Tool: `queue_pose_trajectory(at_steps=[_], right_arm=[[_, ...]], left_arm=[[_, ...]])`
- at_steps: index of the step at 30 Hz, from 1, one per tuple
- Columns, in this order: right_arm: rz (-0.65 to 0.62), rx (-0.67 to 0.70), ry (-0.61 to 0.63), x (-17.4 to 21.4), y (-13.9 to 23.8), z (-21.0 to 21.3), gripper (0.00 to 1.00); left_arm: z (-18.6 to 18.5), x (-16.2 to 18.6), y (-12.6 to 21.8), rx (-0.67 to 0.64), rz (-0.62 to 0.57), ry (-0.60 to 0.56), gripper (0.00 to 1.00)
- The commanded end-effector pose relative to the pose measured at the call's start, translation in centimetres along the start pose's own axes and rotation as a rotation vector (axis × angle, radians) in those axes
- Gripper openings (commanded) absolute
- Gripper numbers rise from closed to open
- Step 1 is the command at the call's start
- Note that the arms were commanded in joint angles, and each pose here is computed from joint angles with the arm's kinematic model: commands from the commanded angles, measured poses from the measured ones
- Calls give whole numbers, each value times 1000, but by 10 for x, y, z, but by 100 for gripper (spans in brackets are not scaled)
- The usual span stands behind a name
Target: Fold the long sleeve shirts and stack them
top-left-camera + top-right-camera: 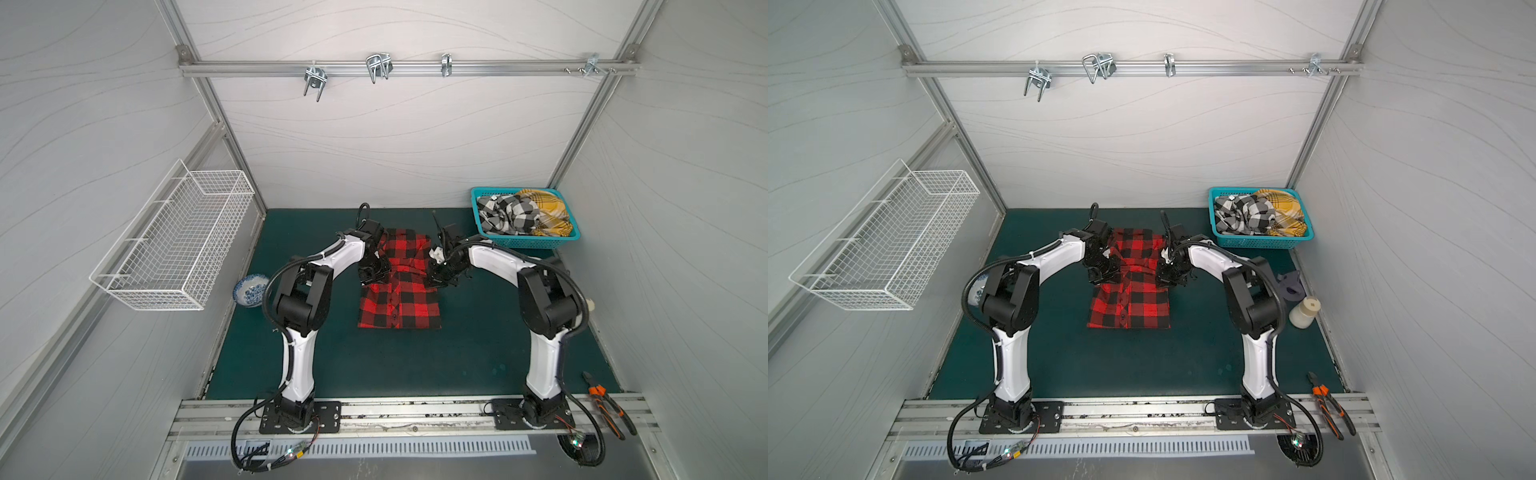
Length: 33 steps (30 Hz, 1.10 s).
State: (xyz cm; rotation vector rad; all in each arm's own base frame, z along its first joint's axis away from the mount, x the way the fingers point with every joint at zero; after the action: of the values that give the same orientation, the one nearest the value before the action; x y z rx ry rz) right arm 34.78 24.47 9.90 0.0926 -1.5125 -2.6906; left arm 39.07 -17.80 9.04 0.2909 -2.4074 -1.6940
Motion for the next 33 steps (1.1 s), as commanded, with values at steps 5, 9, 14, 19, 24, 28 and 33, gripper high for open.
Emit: queue_pose_trajectory(at_steps=[5,9,14,19,24,28,33], right_arm=[[27,21,-29,-25,-20,-16,13],[-3,15,12,-24,3,1,37],[-56,11,55,-3,43,22,42],[-63,21,79,31,54,36,36],[-16,-14,42,36,29,36,25],[17,-13,15,25,1,29,22],[60,4,-7,15,-23,16,27]], left_arm=[[18,-54,-6,-62,-67,36,4],[28,-49,-5,-94,-51,49,4],[20,-31,47,-60,-145,64,29],[-15,12,81,46,-170,0,35],[-42,32,43,138,-58,-44,26],[-38,17,4,85,11,-34,20],[-29,4,-25,23,53,-1,16]])
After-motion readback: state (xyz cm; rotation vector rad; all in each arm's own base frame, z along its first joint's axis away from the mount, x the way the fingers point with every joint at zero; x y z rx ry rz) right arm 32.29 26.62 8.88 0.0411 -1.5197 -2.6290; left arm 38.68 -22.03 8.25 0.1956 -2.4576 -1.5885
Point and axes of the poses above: each gripper's point midway between its finger pads, its own y axis back along the fingers, its own z axis along the line the jaws close on, x = y × z, the point moved 6 cm from there along y, back along the fingers
